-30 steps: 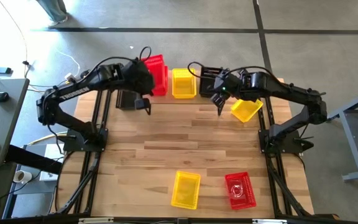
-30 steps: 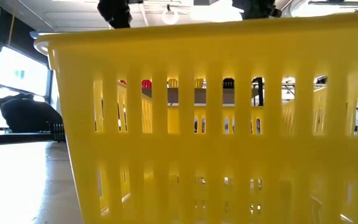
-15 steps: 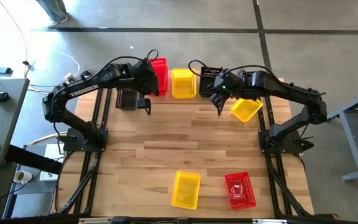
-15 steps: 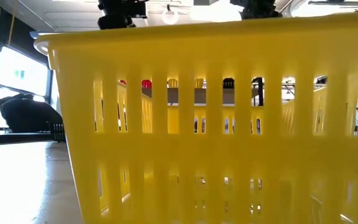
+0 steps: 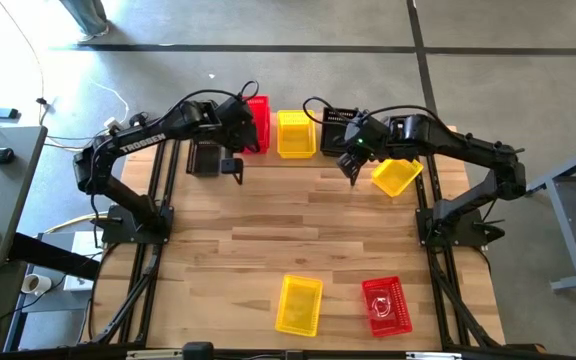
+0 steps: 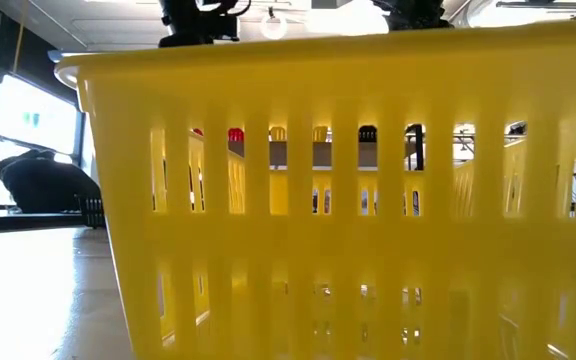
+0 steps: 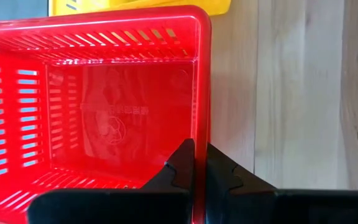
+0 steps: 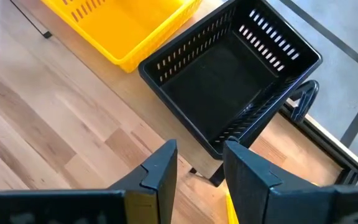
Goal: Stack baskets on shelf by color
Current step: Stack the top red bin on top of the other red bin on the shelf
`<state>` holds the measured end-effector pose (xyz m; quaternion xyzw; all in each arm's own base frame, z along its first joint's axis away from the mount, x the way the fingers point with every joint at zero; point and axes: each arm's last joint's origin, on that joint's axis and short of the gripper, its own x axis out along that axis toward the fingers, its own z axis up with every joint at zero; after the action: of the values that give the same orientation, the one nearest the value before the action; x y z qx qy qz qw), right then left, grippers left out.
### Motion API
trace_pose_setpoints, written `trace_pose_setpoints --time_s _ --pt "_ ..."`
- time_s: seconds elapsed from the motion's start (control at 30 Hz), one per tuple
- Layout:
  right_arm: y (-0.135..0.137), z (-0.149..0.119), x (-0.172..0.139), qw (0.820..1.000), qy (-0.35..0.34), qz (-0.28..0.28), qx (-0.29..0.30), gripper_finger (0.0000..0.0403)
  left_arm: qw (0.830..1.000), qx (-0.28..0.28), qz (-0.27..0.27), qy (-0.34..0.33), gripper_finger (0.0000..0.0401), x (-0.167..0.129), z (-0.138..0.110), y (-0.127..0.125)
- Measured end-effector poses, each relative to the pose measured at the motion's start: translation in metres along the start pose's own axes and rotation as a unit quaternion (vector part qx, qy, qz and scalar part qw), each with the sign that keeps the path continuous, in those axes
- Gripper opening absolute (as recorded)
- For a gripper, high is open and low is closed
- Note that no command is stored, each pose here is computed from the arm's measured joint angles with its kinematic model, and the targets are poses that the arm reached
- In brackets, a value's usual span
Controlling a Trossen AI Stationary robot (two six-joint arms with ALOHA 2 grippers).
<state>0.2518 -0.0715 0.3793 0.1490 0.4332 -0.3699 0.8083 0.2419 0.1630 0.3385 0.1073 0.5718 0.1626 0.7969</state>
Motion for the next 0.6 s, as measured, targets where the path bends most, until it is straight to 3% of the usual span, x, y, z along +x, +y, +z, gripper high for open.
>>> trace_pose_setpoints --time_s 0.33,0.6 --pt "-0.001 -0.007 0.0 0.997 0.054 0.026 0.042 0.0115 1.0 -0.012 0.003 0.002 0.0002 0.0 0.0 0.0" --pt "0.006 -0.022 -0.006 0.994 0.101 0.018 0.046 0.0115 1.0 -0.013 0.003 0.0 0.0041 0.0 0.0 0.0"
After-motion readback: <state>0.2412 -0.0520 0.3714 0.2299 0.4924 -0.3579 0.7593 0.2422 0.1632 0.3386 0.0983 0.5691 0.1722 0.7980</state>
